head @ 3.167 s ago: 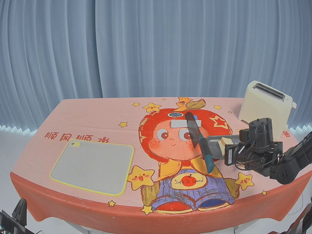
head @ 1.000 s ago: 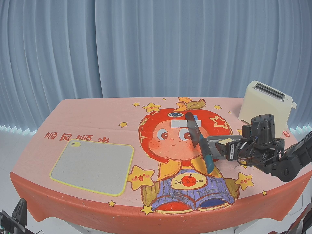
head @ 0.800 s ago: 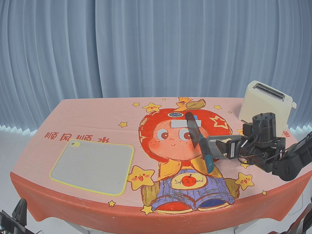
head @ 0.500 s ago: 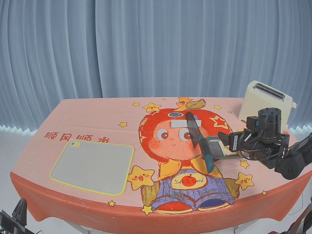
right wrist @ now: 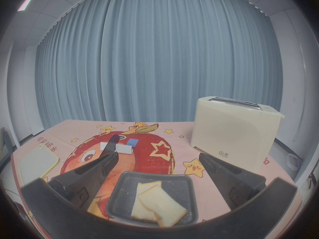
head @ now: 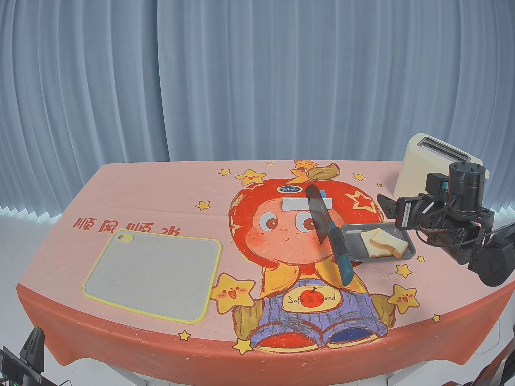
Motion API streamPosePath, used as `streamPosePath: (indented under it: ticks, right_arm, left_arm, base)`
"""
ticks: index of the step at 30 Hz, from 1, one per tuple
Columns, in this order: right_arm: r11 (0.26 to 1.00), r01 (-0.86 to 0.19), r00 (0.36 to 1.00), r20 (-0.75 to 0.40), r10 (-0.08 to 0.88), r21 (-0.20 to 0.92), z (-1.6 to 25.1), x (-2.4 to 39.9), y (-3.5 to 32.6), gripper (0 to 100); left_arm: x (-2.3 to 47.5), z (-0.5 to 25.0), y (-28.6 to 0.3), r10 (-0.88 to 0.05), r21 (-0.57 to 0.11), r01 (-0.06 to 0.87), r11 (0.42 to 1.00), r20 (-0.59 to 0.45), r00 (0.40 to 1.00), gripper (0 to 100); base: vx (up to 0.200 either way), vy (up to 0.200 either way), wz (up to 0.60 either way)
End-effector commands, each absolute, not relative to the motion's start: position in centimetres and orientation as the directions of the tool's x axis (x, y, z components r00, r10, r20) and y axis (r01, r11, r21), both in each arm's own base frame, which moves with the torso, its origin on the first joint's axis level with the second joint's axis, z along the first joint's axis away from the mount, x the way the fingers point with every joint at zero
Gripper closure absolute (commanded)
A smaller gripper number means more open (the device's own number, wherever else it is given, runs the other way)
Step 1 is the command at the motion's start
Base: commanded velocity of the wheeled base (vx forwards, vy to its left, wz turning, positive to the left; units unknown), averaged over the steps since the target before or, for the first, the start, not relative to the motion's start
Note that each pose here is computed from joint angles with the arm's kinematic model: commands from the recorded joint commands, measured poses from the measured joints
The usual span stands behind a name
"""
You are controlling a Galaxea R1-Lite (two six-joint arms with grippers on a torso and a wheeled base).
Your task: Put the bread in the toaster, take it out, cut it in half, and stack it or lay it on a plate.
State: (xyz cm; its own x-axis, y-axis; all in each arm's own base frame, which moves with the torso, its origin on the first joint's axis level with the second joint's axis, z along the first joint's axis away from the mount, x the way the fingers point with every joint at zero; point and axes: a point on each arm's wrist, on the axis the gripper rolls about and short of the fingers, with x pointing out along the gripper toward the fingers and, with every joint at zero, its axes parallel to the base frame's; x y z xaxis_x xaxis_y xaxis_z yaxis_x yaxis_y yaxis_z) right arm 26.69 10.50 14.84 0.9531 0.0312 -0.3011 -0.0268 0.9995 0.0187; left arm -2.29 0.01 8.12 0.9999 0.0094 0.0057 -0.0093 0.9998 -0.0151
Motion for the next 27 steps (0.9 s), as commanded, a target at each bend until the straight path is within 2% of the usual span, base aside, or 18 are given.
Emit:
streamPosePath:
  ticks: [1, 8, 15, 27]
  right_arm:
    - [1.0, -0.006, 0.96, -0.279, 0.013, 0.027, 15.5, 26.6, 9.8, 0]
    - [0.999, 0.02, 0.959, -0.285, -0.011, 0.03, 15.4, 26.7, 9.2, 0]
    - [0.996, 0.077, 0.966, -0.252, -0.065, 0.037, 16.3, 26.3, 7.3, 0]
    - [0.966, 0.258, 0.936, -0.249, -0.247, 0.014, 15.5, 25.8, 2.2, 0]
  left_arm:
    - [-2.2, 7.6, 0.0, 0.011, -0.015, -0.011, 1.0, -0.003, 1.0, 100]
    - [-2.2, 7.6, 0.0, 0.011, -0.015, -0.011, 1.0, -0.003, 1.0, 100]
    - [-2.2, 7.6, 0.0, 0.011, -0.015, -0.011, 1.0, -0.003, 1.0, 100]
    - [-2.2, 7.6, 0.0, 0.011, -0.015, -0.011, 1.0, -0.003, 1.0, 100]
  base:
    - [0.0, 0.0, 0.0]
    - [0.0, 0.0, 0.0]
    - [0.0, 0.0, 0.0]
    - [0.0, 0.0, 0.0]
